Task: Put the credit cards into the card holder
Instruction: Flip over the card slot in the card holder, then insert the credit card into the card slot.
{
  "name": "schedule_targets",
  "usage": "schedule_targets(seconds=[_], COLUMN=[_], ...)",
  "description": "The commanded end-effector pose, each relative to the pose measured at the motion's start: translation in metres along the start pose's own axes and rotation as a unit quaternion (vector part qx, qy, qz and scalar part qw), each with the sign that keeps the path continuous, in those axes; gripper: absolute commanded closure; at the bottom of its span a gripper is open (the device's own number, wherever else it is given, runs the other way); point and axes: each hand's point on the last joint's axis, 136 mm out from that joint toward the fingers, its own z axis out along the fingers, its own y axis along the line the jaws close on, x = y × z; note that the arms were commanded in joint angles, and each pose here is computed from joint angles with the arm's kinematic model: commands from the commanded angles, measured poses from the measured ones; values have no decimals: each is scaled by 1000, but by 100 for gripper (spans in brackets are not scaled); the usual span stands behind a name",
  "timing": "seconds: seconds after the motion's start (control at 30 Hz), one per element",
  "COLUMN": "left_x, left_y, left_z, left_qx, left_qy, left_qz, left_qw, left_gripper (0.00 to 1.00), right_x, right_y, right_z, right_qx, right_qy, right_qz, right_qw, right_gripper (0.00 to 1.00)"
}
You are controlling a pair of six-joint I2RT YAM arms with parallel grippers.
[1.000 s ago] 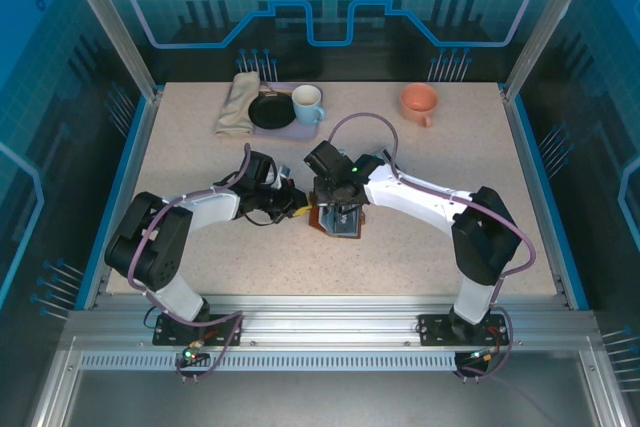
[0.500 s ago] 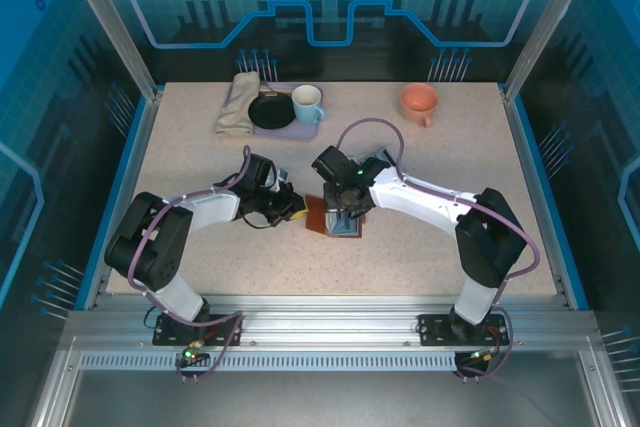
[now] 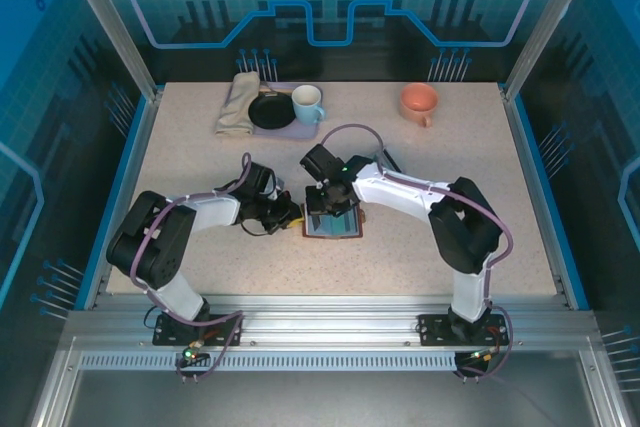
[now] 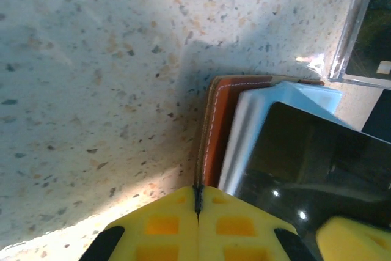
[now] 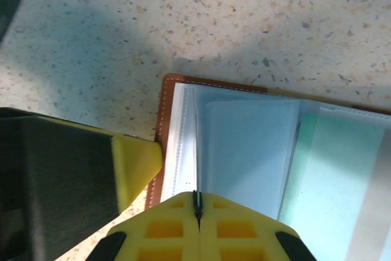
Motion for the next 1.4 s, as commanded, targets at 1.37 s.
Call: schedule_targets(seconds=[1.37], left_x=[8], left_y=[30], left_z=[9], left_qx=[-56], left_qy=[17], left_qz=[13], left_qw=[998], left_gripper=[100], right_x=[14], right_y=[-56], right_z=[7], right_qx=[-165], right_qy=[2], right_qz=[92], right_qw=[982], right_gripper=[100])
